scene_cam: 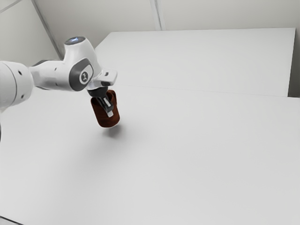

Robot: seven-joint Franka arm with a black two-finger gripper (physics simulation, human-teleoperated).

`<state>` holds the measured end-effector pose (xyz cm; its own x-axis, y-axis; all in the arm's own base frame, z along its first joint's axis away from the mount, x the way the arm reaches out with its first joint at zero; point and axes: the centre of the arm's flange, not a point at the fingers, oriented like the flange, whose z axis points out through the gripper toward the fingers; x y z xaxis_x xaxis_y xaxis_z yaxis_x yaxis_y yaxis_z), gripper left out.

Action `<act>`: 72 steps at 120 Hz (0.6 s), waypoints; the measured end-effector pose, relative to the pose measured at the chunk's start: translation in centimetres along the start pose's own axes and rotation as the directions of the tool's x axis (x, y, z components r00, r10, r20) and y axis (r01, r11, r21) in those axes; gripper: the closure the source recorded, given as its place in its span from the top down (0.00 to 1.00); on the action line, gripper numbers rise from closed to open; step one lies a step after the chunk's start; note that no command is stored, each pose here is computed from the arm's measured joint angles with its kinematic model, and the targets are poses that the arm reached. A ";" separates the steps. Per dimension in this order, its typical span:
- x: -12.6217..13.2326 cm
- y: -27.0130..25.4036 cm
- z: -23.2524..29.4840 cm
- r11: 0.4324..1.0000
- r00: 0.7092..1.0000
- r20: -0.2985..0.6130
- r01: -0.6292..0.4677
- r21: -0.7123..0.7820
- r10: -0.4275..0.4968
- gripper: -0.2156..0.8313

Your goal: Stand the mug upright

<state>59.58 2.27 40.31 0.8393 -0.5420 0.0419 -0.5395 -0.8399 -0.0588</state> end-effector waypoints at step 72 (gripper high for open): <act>-2.0 2.4 4.8 0.922 0.923 -0.031 0.383 -0.048 -0.385 0.25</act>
<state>56.94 1.46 35.29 0.9797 -0.1777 0.0923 -0.1794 -0.9837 0.0099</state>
